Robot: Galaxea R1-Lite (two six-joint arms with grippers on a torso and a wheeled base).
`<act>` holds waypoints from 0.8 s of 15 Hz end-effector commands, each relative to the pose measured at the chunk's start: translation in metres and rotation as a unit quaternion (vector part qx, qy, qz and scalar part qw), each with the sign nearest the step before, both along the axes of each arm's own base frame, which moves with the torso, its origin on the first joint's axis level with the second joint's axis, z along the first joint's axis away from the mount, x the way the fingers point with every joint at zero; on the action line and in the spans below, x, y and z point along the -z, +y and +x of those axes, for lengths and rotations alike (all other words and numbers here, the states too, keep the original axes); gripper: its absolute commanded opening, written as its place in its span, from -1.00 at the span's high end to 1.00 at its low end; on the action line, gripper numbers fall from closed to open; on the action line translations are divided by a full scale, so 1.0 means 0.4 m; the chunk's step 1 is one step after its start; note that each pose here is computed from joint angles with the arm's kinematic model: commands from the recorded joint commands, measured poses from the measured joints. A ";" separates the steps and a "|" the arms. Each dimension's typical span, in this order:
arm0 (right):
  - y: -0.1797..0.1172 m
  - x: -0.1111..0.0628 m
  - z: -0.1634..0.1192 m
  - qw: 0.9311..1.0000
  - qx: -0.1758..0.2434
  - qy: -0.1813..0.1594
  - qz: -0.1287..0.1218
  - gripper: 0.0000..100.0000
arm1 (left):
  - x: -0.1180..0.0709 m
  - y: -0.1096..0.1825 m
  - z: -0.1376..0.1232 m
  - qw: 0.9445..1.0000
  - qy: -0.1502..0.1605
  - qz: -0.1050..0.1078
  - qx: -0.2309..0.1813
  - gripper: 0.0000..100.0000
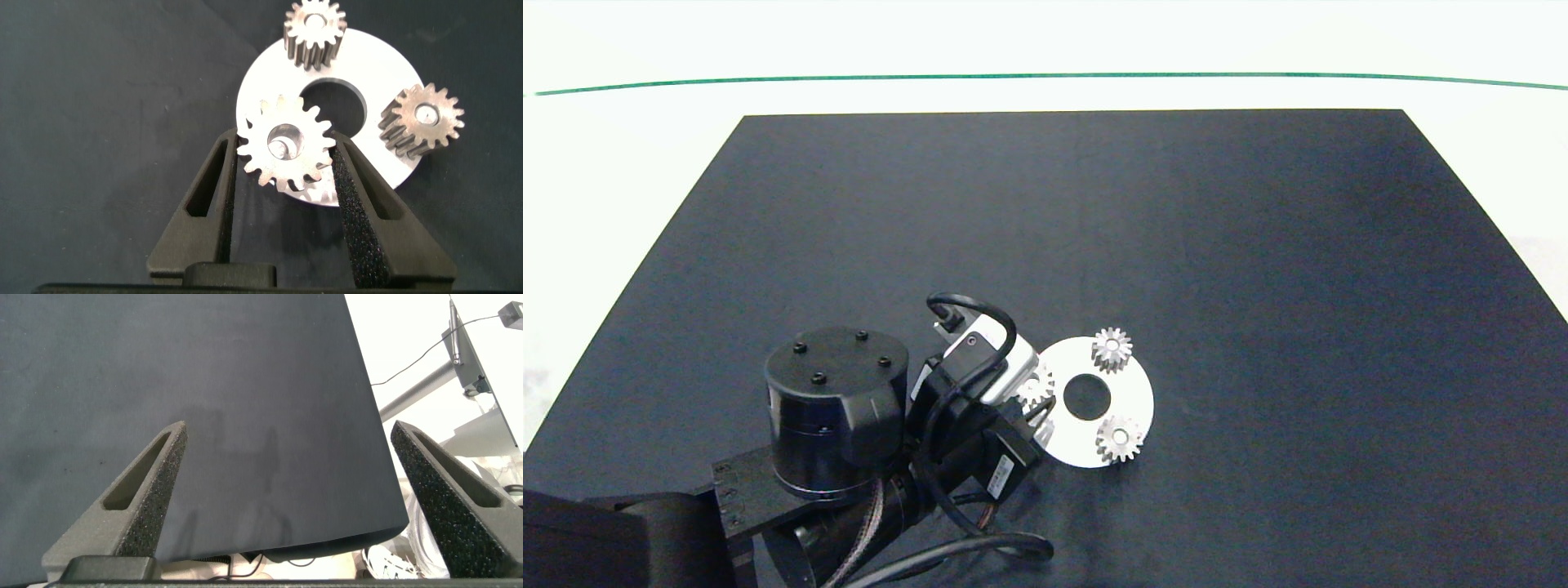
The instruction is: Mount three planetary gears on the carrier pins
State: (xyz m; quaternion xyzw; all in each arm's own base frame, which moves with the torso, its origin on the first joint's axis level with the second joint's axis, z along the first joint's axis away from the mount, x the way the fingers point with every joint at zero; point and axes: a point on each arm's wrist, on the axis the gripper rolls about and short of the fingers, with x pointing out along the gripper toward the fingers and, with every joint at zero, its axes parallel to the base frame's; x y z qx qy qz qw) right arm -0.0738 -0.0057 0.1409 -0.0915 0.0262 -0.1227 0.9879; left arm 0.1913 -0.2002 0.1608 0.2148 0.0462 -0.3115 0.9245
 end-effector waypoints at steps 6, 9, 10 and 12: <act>0.000 0.000 0.000 1.000 0.001 0.002 0.000 -1.00 | 0.026 -0.016 0.015 1.000 0.003 0.005 0.000 0.92; 0.000 0.000 0.000 1.000 0.001 0.002 0.000 -1.00 | 0.028 -0.019 0.018 1.000 0.003 0.006 0.000 0.92; 0.000 0.001 0.001 1.000 0.001 0.003 0.000 -1.00 | 0.028 -0.019 0.019 1.000 0.003 0.006 -0.001 0.92; 0.000 0.001 0.001 1.000 0.001 0.003 0.000 -1.00 | 0.028 -0.021 0.023 1.000 0.002 0.005 -0.002 0.92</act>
